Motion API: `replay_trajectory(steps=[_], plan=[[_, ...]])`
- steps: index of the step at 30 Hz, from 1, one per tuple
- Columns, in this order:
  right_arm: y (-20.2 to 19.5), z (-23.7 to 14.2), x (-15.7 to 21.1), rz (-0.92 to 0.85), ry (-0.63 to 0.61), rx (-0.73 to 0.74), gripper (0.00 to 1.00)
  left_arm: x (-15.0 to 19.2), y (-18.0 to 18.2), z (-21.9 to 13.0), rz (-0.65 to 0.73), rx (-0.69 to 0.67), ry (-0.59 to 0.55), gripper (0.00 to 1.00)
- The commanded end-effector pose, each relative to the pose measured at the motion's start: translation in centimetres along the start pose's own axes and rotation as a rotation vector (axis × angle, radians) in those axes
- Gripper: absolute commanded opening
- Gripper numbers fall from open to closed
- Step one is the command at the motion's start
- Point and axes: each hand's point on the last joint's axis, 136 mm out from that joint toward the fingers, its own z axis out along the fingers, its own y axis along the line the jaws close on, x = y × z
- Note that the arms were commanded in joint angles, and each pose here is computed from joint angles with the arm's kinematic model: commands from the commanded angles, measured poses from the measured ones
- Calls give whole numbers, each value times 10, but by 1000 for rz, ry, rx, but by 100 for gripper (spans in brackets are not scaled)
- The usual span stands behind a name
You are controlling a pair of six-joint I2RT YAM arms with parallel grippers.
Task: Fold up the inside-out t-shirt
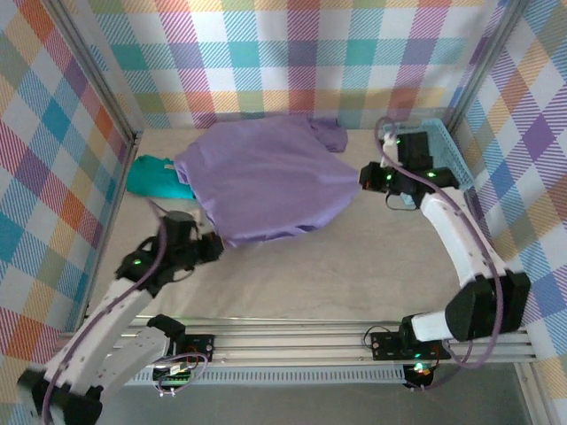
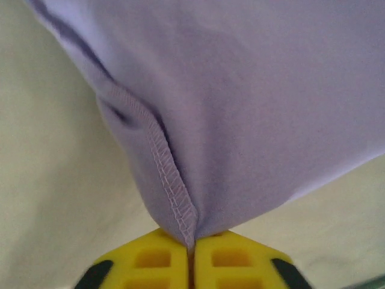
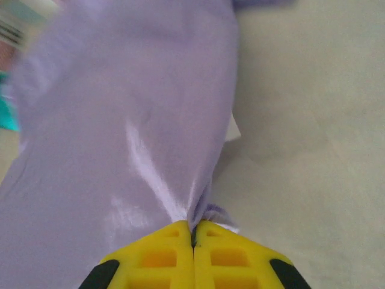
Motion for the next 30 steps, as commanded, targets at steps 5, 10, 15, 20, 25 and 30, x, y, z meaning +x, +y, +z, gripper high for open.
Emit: replay_trajectory(steps=[5, 10, 15, 20, 25, 30], plan=[[-42, 49, 3, -69, 98, 159, 37, -18, -1, 10, 130, -145, -81, 57], [-22, 36, 25, -43, 92, 56, 42, -19, -66, 28, 393, -39, -126, 69], [-19, 25, 42, -6, 79, 24, 47, 21, -133, 94, 828, -28, -12, 69], [-43, 11, 46, 29, 54, 89, 48, 63, -144, 150, 990, 3, 183, 67], [-43, 8, 51, 49, 51, 69, 49, 74, -144, 184, 1023, -25, 252, 66], [-44, 11, 57, 59, 65, 59, 49, 91, -133, 202, 1023, -41, 336, 50]])
